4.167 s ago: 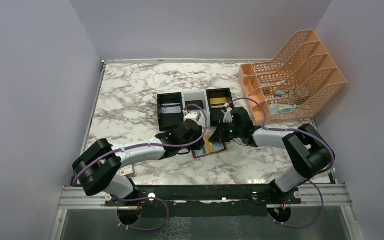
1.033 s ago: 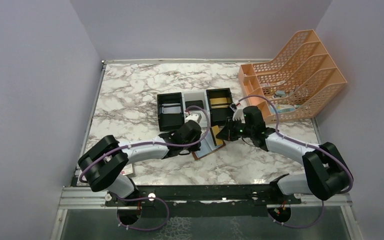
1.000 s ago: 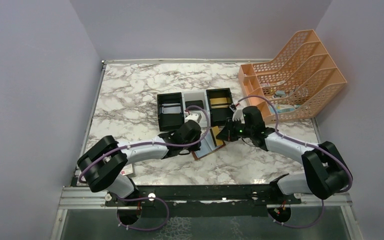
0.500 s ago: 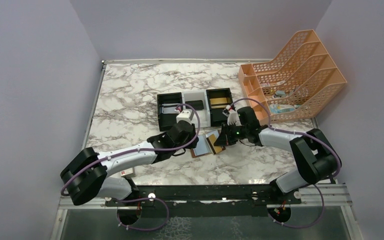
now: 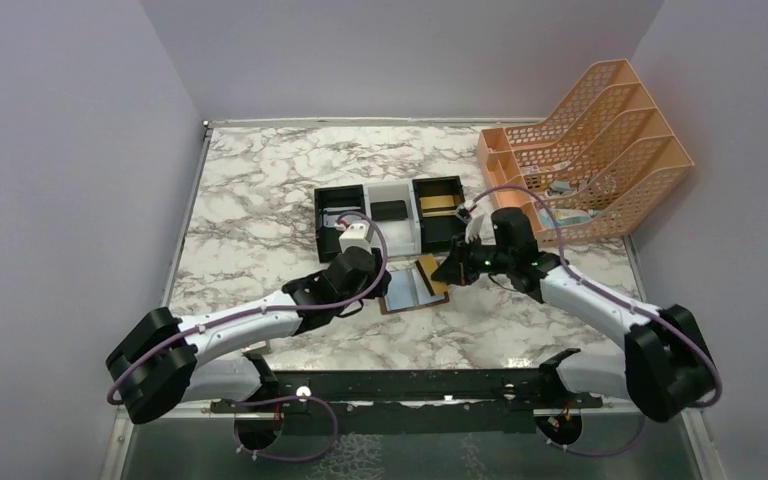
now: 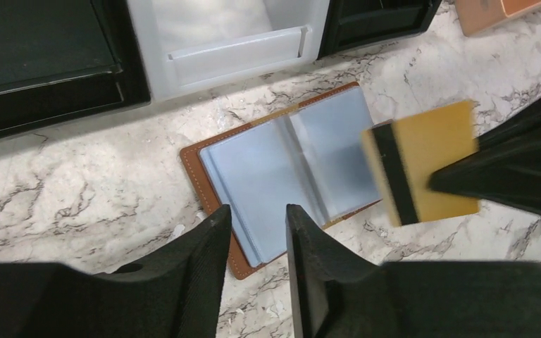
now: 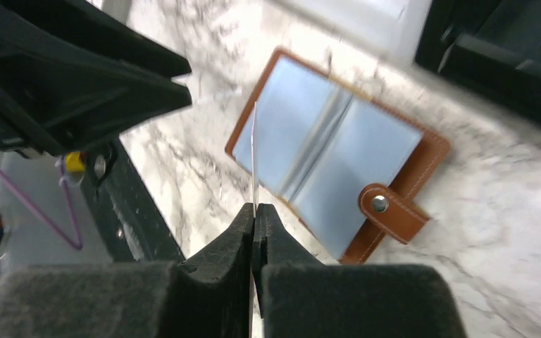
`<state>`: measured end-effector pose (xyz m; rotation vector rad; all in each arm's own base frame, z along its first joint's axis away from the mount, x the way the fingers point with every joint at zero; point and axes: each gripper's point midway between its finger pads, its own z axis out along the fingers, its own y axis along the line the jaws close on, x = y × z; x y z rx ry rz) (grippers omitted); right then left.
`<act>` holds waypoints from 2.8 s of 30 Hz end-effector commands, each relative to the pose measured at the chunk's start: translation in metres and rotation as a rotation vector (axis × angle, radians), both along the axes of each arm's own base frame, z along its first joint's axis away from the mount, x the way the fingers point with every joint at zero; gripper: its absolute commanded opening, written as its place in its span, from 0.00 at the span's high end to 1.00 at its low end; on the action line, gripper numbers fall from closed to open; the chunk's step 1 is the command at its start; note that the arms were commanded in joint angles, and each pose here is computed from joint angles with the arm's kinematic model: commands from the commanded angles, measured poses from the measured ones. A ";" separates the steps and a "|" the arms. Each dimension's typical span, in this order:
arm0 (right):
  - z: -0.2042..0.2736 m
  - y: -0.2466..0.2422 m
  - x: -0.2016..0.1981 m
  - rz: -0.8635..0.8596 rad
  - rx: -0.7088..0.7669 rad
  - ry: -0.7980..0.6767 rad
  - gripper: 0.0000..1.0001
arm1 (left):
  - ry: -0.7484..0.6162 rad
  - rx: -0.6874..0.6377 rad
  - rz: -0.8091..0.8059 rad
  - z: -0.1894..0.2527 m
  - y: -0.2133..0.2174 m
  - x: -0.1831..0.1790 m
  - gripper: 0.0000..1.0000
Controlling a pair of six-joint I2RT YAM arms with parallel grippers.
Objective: Take the credit cards out of the card holder
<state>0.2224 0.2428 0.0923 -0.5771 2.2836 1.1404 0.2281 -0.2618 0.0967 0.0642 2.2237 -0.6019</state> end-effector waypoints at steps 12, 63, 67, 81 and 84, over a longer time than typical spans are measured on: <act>0.120 -0.065 0.027 -0.429 0.096 -0.602 0.99 | -0.089 -0.122 -0.009 0.038 0.020 -0.008 0.22; 0.077 -0.029 0.199 0.117 -0.522 -1.111 0.99 | -0.052 0.016 0.050 0.030 0.070 -0.010 0.01; 0.068 -0.031 0.205 0.149 -0.572 -1.130 0.99 | -0.053 0.023 0.052 0.030 0.071 -0.009 0.01; 0.048 -0.040 0.225 0.226 -0.722 -1.138 0.99 | -0.085 0.005 0.111 0.039 0.084 -0.009 0.01; 0.044 -0.040 0.226 0.234 -0.728 -1.125 0.99 | -0.095 -0.001 0.124 0.041 0.088 -0.010 0.01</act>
